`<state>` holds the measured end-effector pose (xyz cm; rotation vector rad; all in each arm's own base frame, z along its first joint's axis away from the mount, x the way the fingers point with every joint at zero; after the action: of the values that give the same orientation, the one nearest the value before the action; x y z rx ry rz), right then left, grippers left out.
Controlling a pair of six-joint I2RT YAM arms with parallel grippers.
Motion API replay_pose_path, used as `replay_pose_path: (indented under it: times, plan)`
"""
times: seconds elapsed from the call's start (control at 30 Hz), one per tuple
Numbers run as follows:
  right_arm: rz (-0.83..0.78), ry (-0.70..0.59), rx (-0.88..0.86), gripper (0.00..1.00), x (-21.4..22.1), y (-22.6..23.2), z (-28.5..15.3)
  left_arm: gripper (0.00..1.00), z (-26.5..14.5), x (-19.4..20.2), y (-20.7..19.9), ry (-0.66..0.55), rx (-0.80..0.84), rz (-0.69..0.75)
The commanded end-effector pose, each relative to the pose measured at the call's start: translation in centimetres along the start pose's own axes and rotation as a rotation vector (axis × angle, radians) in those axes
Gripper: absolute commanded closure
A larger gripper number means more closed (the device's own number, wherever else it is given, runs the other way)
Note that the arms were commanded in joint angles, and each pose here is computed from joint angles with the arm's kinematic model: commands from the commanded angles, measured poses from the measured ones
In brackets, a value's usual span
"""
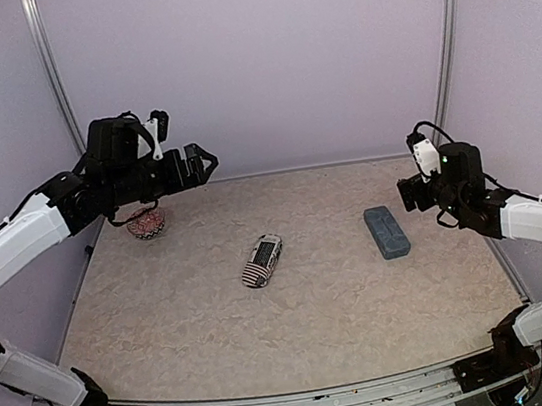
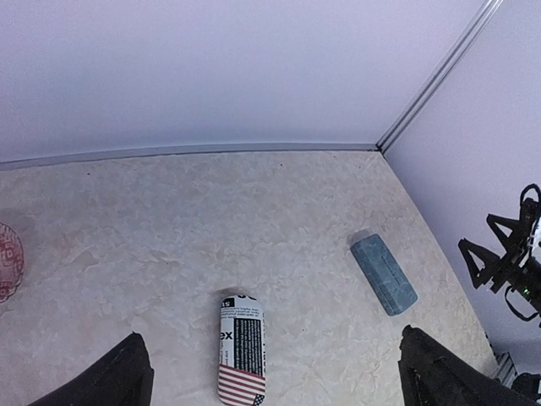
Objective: Organize the sunglasses
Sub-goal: Reset both arms
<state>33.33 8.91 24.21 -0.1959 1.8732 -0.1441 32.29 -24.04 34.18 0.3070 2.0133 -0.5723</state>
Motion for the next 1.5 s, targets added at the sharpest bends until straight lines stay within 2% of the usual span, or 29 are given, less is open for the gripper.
replay_pose_path:
  times: [0.0,0.2,0.3,0.47,0.73,0.9,0.97,1.07,1.17,1.3,1.47]
  plan:
    - [-0.008,-0.133,-0.009,0.00,-1.0,-1.6,-0.5,0.01,-4.4,-1.8,1.4,-0.122,-0.081,0.021]
    - [0.059,-0.259,-0.032,0.00,1.2,-3.0,-0.8,0.01,-9.6,-2.5,3.1,-0.268,-0.119,0.001]
    - [0.073,-0.265,-0.029,0.00,3.0,-3.5,-0.3,0.01,-11.2,-1.9,3.9,-0.312,-0.153,0.000]
    - [0.076,-0.279,-0.017,0.00,5.6,-3.7,0.4,0.01,-12.3,0.5,5.1,-0.354,-0.188,0.063]
    - [0.078,-0.328,-0.006,0.00,8.5,-3.9,1.0,0.01,-12.5,5.0,7.9,-0.433,-0.286,0.061]
    - [0.131,-0.333,-0.056,0.00,9.8,-4.6,1.2,0.01,-11.3,7.9,10.2,-0.405,-0.418,0.071]
    - [0.140,-0.401,-0.058,0.00,10.1,-5.1,0.4,0.01,-10.4,9.2,11.2,-0.362,-0.465,0.081]
    - [0.126,-0.344,-0.091,0.00,10.3,-4.7,1.4,0.01,-8.7,10.8,12.3,-0.293,-0.506,0.113]
    - [0.188,-0.298,-0.005,0.00,10.5,-5.9,2.4,0.01,-7.4,11.8,13.7,-0.256,-0.558,0.117]
    - [0.197,-0.293,0.003,0.00,10.6,-6.1,2.6,0.01,-5.7,12.7,16.1,-0.202,-0.570,0.087]
    - [0.195,-0.297,0.002,0.00,10.6,-6.1,2.5,0.01,-3.9,13.2,18.2,-0.163,-0.573,0.117]
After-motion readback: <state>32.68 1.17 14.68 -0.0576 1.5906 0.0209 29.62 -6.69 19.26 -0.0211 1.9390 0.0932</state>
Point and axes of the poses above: each gripper's point midway between its finger pads, its own z axis out along the fingers, its own y axis along the line the jaws close on, x = y × z, the point moved 5 cm from there along -z, back along the fingers, and after that the axes turned 7 degrees about z, right-handed, at the moved point
